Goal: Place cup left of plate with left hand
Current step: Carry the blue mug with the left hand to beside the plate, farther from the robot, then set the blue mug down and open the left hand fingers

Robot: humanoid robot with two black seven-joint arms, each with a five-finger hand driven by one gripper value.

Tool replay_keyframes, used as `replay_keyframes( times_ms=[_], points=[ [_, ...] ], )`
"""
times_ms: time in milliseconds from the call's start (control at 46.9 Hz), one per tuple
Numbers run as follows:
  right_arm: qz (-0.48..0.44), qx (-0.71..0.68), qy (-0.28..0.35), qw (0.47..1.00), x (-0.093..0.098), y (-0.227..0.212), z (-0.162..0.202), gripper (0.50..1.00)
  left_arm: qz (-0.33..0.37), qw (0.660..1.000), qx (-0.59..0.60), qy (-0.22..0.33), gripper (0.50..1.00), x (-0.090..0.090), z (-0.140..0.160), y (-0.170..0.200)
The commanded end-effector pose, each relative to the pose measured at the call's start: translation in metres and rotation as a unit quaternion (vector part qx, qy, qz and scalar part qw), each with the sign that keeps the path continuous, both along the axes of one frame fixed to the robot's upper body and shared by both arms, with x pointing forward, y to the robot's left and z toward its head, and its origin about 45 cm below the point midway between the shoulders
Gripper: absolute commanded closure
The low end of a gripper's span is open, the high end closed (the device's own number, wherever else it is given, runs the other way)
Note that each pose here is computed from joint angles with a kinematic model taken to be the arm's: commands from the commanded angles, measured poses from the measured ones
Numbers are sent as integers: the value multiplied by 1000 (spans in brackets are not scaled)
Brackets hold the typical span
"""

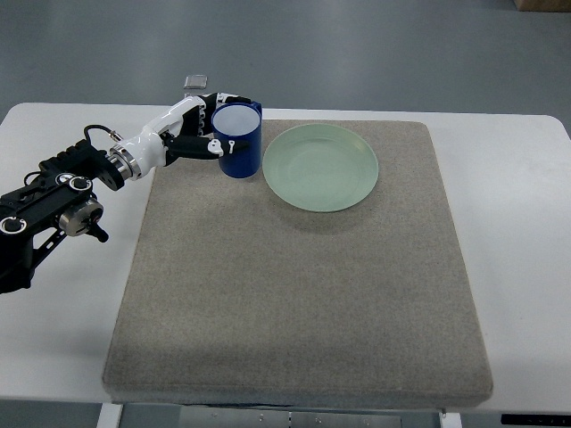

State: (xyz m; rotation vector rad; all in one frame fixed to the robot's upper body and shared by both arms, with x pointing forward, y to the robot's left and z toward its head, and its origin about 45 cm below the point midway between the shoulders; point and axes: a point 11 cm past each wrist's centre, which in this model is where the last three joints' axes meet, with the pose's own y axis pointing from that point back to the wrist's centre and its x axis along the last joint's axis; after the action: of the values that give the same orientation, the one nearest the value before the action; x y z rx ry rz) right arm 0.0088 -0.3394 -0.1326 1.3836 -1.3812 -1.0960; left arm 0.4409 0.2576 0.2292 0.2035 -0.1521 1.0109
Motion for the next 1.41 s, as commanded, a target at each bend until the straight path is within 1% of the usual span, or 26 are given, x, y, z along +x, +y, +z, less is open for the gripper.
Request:
replay_keyframes(
  times_ms=[0, 149, 341, 576, 810, 938, 1002, 1045, 1066, 1087, 1151, 1194, 1237, 1258, 1322, 1386],
  points=[
    [0, 0, 0, 1000, 0, 0, 0, 568, 18, 1000, 3, 4, 789, 3, -4, 11],
    [0, 0, 0, 1000, 0, 0, 0, 568, 39, 999, 10, 13, 784, 6, -12, 26],
    [0, 0, 0, 1000, 0, 0, 0, 568, 52, 998, 13, 14, 784, 8, -16, 33],
    [0, 0, 0, 1000, 0, 0, 0, 568, 93, 995, 23, 11, 780, 13, -23, 42],
    [0, 0, 0, 1000, 0, 0, 0, 568, 115, 993, 16, 10, 776, 15, -27, 41],
    [0, 0, 0, 1000, 0, 0, 0, 568, 112, 994, 6, 7, 769, 15, -30, 33],
    [0, 0, 0, 1000, 0, 0, 0, 568, 117, 993, 5, 0, 731, 15, -29, 32],
    [0, 0, 0, 1000, 0, 0, 0, 568, 117, 993, 4, -2, 714, 15, -30, 30],
    [0, 0, 0, 1000, 0, 0, 0, 568, 118, 993, 3, -3, 682, 15, -30, 28],
    [0, 0, 0, 1000, 0, 0, 0, 568, 118, 993, 3, -4, 660, 15, -30, 27],
    [0, 0, 0, 1000, 0, 0, 0, 568, 122, 993, 4, -4, 645, 15, -31, 27],
    [0, 0, 0, 1000, 0, 0, 0, 568, 123, 992, 5, -5, 611, 15, -31, 27],
    [0, 0, 0, 1000, 0, 0, 0, 568, 122, 992, 7, -5, 594, 15, -32, 26],
    [0, 0, 0, 1000, 0, 0, 0, 568, 123, 992, 8, -5, 572, 15, -32, 27],
    [0, 0, 0, 1000, 0, 0, 0, 568, 123, 992, 9, -5, 542, 15, -32, 27],
    [0, 0, 0, 1000, 0, 0, 0, 568, 123, 992, 9, -3, 534, 14, -34, 27]
  ],
)
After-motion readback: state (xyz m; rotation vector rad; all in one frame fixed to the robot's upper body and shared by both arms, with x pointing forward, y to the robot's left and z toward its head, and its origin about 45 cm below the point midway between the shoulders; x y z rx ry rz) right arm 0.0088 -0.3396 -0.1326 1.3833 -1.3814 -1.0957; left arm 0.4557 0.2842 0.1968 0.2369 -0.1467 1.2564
